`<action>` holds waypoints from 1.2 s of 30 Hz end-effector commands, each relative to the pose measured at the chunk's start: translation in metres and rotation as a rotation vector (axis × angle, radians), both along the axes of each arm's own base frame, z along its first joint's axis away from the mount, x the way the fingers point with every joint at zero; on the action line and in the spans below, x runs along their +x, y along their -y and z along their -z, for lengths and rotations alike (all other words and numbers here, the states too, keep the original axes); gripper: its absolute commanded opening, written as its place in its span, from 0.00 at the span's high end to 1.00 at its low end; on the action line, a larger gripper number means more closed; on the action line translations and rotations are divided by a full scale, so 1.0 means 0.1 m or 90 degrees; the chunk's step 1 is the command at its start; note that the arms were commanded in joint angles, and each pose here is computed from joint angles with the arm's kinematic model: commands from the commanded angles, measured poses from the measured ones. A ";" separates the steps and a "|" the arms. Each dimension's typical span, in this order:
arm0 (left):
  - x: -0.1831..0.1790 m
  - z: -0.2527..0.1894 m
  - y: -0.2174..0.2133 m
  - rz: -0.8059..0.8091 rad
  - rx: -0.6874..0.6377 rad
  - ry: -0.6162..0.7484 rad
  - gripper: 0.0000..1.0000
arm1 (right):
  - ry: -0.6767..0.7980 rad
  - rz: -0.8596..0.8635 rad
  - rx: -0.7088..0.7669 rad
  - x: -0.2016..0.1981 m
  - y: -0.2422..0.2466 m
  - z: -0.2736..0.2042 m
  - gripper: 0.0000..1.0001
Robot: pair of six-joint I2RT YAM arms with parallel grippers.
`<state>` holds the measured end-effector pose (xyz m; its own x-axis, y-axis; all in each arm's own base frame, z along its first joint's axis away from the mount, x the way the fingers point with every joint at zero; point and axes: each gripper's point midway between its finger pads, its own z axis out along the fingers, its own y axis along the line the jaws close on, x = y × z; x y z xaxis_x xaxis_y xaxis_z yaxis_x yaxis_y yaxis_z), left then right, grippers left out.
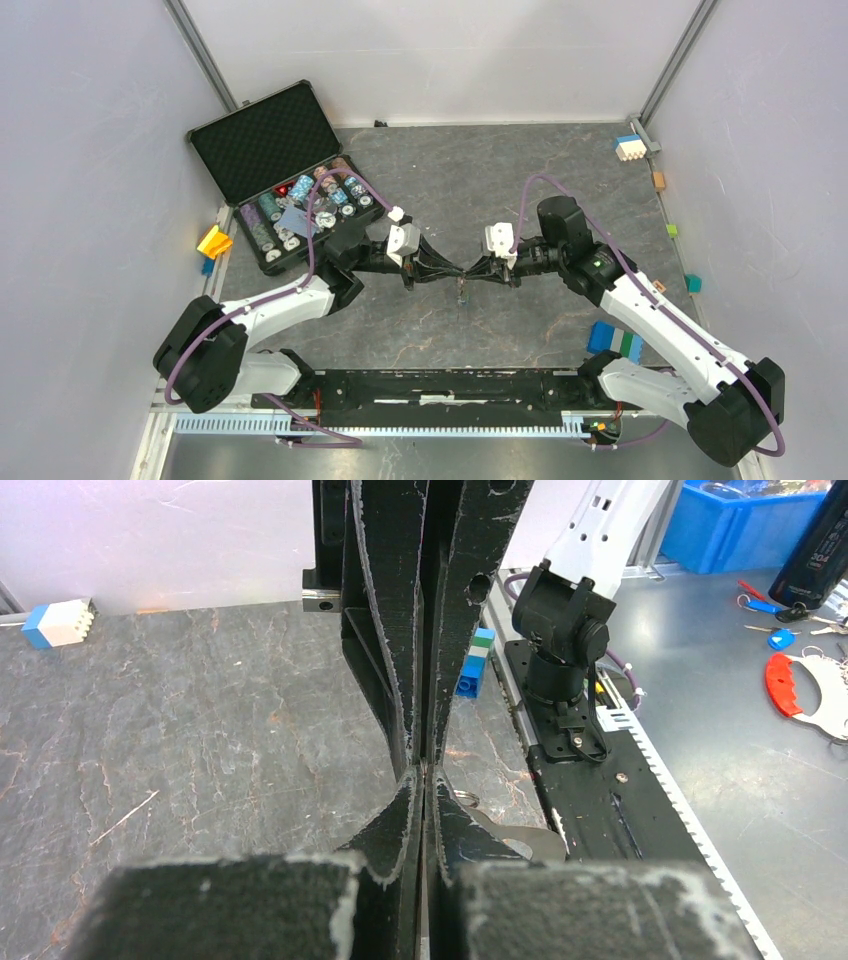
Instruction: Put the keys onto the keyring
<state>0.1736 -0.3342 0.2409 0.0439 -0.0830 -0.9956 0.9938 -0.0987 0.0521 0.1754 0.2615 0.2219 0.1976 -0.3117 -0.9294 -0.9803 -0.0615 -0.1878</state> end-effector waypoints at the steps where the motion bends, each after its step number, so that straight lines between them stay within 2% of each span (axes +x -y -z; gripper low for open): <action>1: -0.01 -0.08 -0.01 0.006 -0.017 0.018 0.98 | 0.009 -0.007 0.020 0.02 -0.04 -0.11 0.94; 9: 0.00 -0.05 -0.01 0.005 -0.010 0.021 0.98 | 0.008 -0.003 0.020 0.03 -0.04 -0.13 1.00; 15: 0.00 -0.06 -0.01 0.004 -0.011 0.023 0.98 | -0.001 -0.011 0.018 0.00 -0.05 -0.12 0.92; 27: -0.01 -0.05 -0.01 0.005 -0.010 0.023 0.98 | 0.007 -0.004 0.018 0.01 -0.03 -0.16 0.83; 36: -0.01 -0.04 -0.02 0.005 -0.009 0.023 0.98 | -0.002 -0.009 0.021 0.00 -0.04 -0.16 0.82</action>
